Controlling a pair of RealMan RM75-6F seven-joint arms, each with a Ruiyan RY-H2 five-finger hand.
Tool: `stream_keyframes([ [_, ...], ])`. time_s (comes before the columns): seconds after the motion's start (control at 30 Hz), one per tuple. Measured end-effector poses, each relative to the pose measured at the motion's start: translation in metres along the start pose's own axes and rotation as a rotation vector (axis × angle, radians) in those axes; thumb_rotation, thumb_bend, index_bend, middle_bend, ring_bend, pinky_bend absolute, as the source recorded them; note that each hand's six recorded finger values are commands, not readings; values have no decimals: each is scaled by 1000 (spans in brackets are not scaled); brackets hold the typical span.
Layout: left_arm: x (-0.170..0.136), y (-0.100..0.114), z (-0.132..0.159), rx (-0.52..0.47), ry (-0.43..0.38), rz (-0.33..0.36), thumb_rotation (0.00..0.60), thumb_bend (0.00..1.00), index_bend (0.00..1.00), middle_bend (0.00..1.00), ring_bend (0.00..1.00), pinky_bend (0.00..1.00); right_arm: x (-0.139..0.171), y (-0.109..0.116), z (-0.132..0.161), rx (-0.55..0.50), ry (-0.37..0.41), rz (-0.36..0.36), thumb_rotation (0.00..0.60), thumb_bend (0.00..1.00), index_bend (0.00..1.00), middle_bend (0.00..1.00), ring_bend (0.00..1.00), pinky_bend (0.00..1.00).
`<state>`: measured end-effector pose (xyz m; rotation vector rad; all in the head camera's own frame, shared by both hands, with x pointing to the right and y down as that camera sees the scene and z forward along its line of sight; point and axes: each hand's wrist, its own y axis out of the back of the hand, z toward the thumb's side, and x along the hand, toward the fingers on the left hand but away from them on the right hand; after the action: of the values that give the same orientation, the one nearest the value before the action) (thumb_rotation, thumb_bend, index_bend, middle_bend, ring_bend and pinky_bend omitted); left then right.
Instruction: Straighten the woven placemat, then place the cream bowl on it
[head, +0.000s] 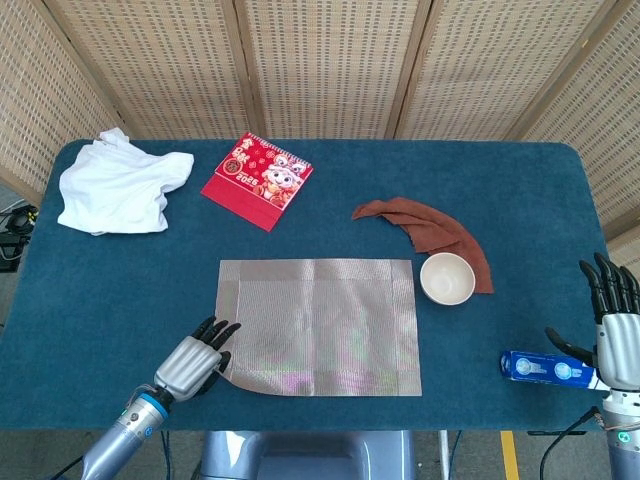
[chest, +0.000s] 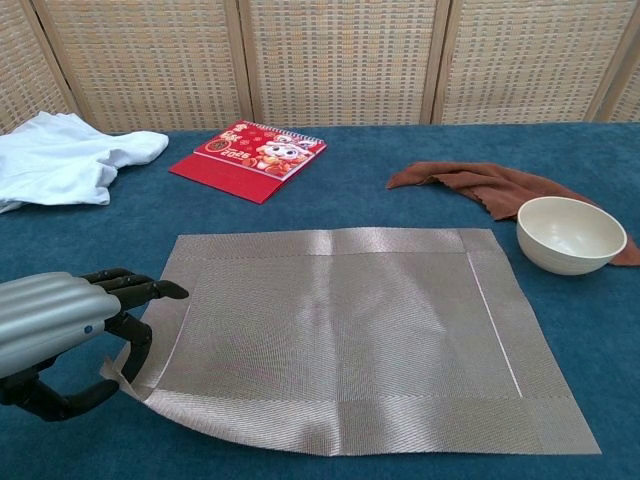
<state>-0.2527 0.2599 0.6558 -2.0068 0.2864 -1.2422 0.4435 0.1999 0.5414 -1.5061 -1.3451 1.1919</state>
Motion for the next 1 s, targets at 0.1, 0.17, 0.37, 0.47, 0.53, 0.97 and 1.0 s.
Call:
stream_keyframes([
  [0.1, -1, -1, 3, 2, -10, -1, 600, 492, 676, 0, 0, 0, 0, 0, 0, 0, 1, -1, 600, 275, 91, 0, 0, 0],
  [0.17, -1, -1, 4, 2, -15, -2, 600, 492, 676, 0, 0, 0, 0, 0, 0, 0, 1, -1, 600, 275, 91, 0, 0, 0],
  [0.37, -3, -1, 6, -4, -20, -1, 600, 489, 632, 0, 0, 0, 1, 1, 0, -2, 0, -2, 600, 275, 91, 0, 0, 0],
  [0.47, -4, -1, 4, 18, -17, 6, 600, 474, 417, 0, 0, 0, 1, 1, 1, -2, 2, -4, 600, 275, 91, 0, 0, 0],
  [0.53, -4, -1, 1, 35, -11, 13, 600, 434, 177, 0, 0, 0, 1, 2, 1, -2, 3, -6, 600, 274, 91, 0, 0, 0],
  [0.97, -10, 6, -6, -2, 14, 39, 600, 267, 0, 0, 0, 0, 2, 1, 2, 1, 8, -3, 600, 275, 91, 0, 0, 0],
  [1.0, -12, 7, -6, -11, 16, 42, 600, 260, 0, 0, 0, 0, 2, 1, 3, 1, 9, -3, 600, 275, 91, 0, 0, 0],
])
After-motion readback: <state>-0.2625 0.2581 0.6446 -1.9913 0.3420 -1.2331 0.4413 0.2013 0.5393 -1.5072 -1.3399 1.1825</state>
